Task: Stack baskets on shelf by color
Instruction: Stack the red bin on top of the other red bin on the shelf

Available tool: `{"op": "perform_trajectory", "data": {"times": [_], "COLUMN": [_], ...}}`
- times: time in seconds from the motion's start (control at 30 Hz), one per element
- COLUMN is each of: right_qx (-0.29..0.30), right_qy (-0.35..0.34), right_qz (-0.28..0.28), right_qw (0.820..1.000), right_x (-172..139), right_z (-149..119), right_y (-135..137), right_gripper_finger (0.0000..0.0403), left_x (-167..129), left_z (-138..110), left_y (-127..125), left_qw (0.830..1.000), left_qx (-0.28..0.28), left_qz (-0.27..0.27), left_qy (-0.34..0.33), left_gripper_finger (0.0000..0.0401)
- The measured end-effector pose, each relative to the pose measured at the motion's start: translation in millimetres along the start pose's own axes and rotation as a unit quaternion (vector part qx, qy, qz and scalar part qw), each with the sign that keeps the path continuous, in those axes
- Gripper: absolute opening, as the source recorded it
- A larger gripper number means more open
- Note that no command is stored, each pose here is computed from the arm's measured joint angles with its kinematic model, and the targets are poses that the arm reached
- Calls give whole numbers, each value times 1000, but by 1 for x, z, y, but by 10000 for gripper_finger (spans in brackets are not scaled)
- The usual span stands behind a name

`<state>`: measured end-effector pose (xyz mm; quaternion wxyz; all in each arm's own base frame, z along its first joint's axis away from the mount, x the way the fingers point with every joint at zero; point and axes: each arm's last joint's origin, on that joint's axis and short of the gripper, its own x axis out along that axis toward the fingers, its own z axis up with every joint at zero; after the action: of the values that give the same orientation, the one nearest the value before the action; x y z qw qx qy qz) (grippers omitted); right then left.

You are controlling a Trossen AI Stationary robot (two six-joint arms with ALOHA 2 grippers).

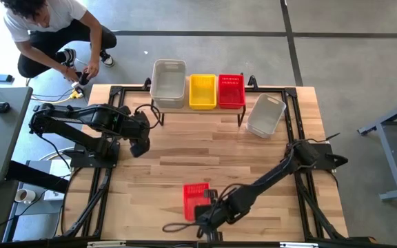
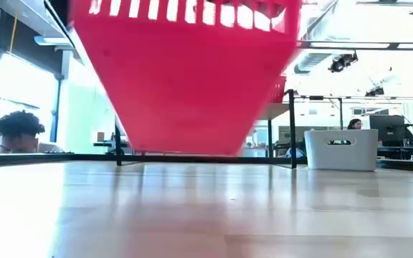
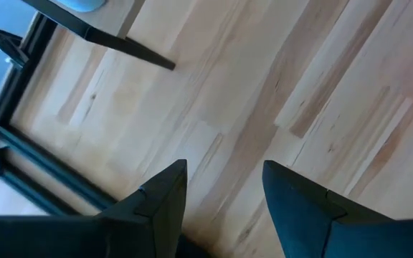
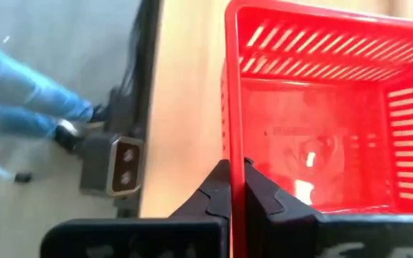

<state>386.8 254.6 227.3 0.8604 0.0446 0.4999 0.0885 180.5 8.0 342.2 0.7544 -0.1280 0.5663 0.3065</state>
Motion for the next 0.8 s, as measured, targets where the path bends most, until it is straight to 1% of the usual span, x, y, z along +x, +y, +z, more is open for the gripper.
{"op": "perform_trajectory", "data": {"times": [0.1, 0.17, 0.33, 0.5, 0.67, 0.8], "right_qx": [13, 28, 61, 98, 116, 117], "right_qy": [-11, -22, -57, -98, -126, -141], "right_qz": [-20, -33, -76, -122, -143, -163], "right_qw": [1000, 999, 994, 983, 975, 970], "right_x": [-15, -28, -61, -96, -123, -143], "right_z": [6, 11, 21, 28, 34, 36], "right_y": [-10, -17, -36, -57, -76, -92], "right_gripper_finger": [0, 0, 0, 0, 0, 0], "left_x": [0, 0, 0, -1, -1, -1], "left_z": [3, 6, 7, 9, 11, 13], "left_y": [-2, -4, -5, -6, -8, -8], "left_qw": [1000, 999, 999, 998, 998, 997], "left_qx": [-20, -23, -9, -10, 11, 28], "left_qz": [-12, -20, -25, -32, -37, -39], "left_qy": [-16, -27, -36, -46, -58, -66], "left_gripper_finger": [172, 172, 172, 172, 172, 172]}}
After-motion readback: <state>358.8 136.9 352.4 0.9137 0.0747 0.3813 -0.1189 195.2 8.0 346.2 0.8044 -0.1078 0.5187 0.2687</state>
